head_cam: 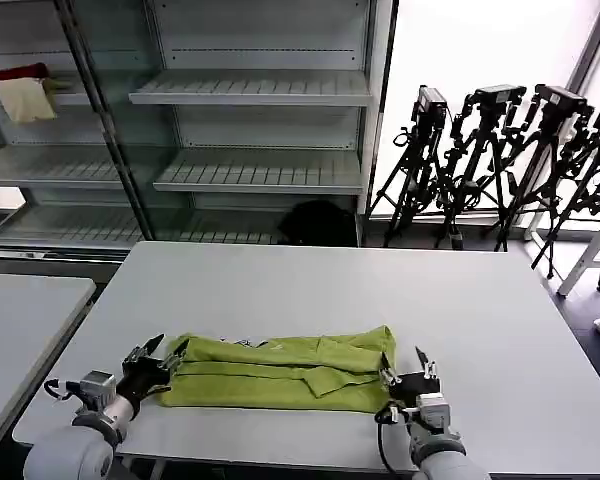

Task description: Fold and organize the clothes.

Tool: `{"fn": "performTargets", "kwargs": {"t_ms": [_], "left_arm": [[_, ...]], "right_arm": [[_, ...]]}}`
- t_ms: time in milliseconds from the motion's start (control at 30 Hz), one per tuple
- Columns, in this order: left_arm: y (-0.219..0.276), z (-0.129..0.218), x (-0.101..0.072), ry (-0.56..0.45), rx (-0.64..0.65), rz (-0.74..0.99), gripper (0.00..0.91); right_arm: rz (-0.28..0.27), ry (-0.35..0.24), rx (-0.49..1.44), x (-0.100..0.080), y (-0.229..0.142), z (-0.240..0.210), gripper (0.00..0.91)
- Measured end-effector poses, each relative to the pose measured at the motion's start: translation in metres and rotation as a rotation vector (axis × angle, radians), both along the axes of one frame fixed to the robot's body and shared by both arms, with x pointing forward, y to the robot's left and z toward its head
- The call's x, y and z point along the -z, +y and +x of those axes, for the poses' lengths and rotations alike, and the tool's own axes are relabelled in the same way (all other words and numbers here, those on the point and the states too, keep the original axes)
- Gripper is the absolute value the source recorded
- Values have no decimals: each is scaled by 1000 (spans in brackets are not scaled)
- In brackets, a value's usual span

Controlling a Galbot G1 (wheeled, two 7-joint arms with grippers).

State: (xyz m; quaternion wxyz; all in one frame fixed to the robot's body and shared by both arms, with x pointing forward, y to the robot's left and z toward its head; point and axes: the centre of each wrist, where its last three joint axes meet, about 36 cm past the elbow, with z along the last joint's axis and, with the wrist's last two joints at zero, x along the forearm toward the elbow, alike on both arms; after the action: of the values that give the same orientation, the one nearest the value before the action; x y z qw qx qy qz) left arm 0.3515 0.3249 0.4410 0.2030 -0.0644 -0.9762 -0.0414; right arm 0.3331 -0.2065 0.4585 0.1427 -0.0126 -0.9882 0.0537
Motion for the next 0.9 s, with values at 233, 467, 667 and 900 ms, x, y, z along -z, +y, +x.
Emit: {"fn": "performTargets", "kwargs": {"t_ms": [233, 467, 667, 900], "left_arm": [[-16, -12, 11, 18, -84, -59, 907], [-27, -14, 19, 36, -148, -105, 353], [-30, -14, 26, 67, -178, -138, 151], [-34, -14, 33, 83, -190, -174, 10]], "right_arm": [[178, -147, 31, -37, -33, 17, 907], [279, -214, 29, -53, -46, 23, 907], [302, -238, 44, -58, -54, 25, 907], [314, -252, 52, -61, -57, 26, 907]]}}
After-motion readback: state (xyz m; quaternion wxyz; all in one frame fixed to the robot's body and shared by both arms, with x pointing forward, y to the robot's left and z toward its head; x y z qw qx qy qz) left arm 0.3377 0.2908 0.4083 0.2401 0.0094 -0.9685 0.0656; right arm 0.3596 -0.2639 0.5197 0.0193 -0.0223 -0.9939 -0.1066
